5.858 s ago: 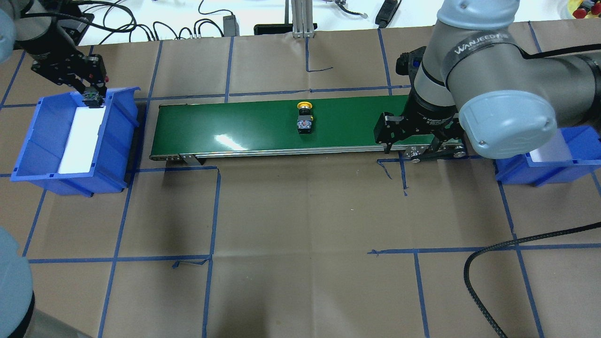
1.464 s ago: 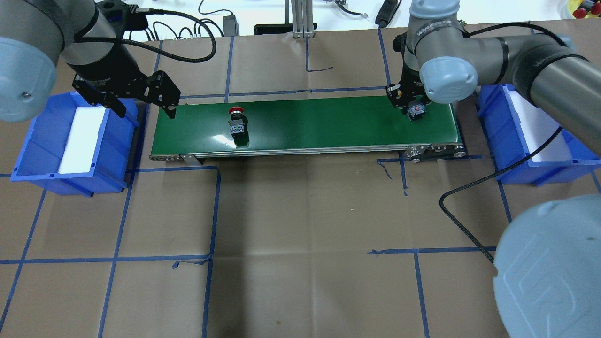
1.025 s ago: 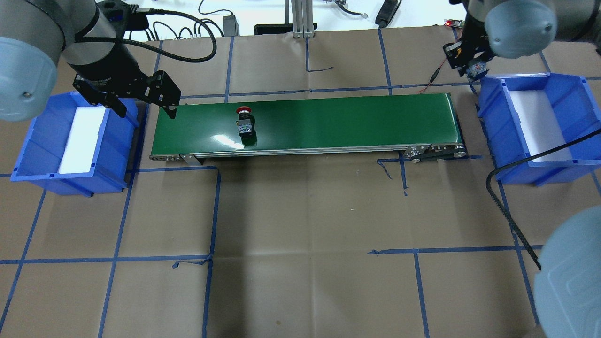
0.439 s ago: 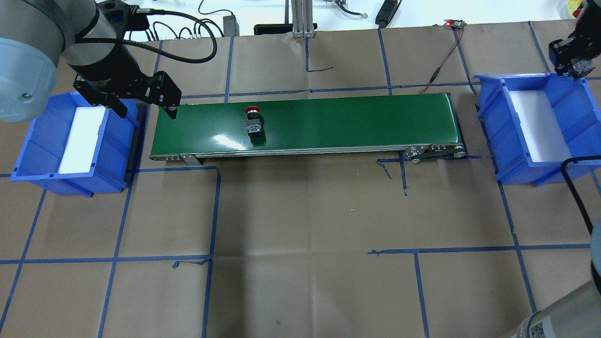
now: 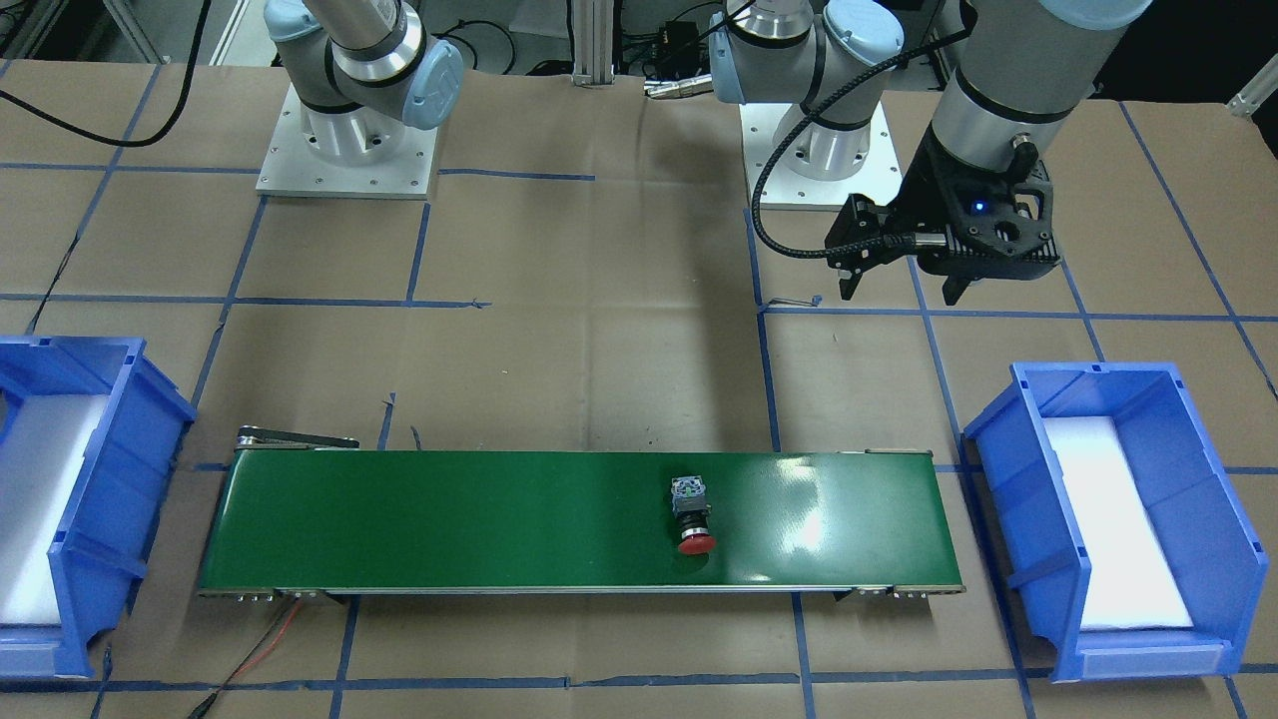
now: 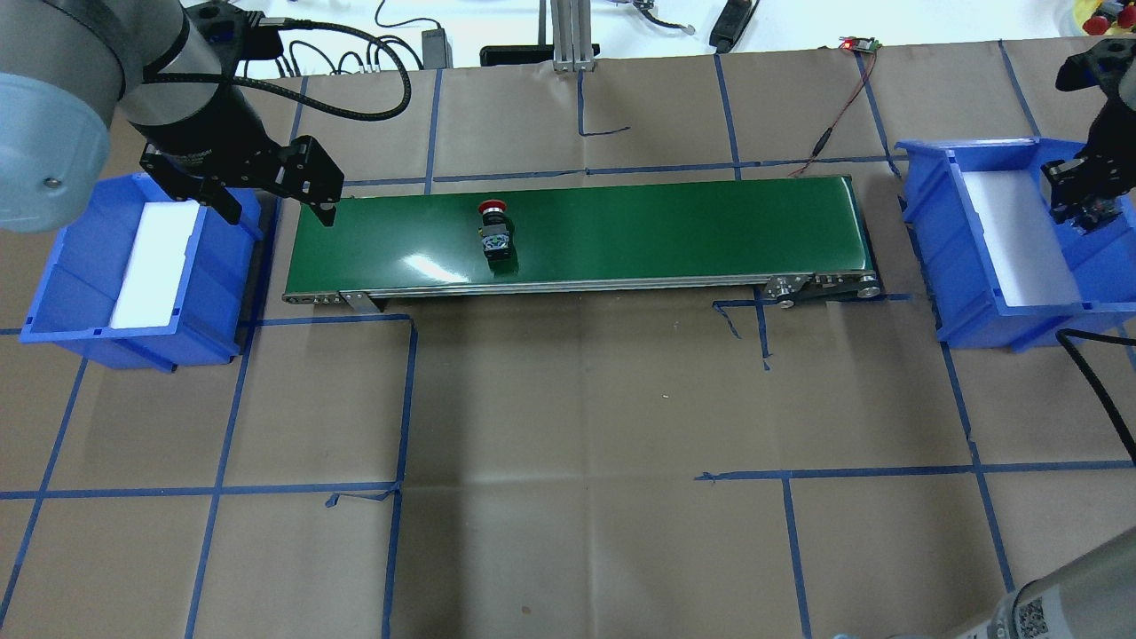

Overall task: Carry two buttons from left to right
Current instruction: 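Carry the yellow button switch to the blue bin beside the right arm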

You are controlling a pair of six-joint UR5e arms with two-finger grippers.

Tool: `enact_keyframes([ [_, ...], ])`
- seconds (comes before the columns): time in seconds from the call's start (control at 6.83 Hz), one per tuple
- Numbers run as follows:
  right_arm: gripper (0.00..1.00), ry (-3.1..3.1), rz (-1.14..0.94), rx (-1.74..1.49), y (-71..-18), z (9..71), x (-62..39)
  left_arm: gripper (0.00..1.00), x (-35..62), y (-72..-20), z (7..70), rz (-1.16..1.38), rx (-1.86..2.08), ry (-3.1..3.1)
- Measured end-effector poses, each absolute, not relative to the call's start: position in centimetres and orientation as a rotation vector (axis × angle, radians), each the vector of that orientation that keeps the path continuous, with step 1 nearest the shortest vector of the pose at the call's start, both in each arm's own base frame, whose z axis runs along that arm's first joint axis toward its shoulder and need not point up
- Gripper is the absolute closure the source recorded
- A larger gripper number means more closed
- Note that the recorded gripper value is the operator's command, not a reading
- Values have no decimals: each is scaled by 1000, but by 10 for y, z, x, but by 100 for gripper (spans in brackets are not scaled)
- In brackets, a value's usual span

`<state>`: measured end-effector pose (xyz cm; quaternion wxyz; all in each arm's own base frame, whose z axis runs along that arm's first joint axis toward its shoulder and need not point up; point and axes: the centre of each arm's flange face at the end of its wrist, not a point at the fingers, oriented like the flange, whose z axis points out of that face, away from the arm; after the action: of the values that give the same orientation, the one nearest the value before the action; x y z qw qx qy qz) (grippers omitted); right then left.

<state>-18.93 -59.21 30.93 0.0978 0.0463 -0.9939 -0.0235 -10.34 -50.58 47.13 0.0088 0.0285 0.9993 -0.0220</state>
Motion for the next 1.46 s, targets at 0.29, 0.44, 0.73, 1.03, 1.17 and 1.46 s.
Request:
enact_keyframes([
  [0.29,93,-2935,-26,110,-577,273,-182,1,-104,-506,471,-69,89,3126],
  [0.44,93,-2947,-45,89,-570,256,-178,1,-104,-506,471,-70,89,3127],
  [0.73,86,-2965,-93,70,-560,235,-175,1,-104,-506,471,-70,89,3128],
  [1.03,42,-2975,-122,59,-555,227,-179,1,-104,-506,471,-70,89,3129],
  [1.17,12,-2976,-122,61,-554,227,-180,1,-104,-507,470,-68,90,3131],
  [1.46,5,-2977,-115,55,-555,227,-181,1,-105,-509,466,-49,91,3143],
])
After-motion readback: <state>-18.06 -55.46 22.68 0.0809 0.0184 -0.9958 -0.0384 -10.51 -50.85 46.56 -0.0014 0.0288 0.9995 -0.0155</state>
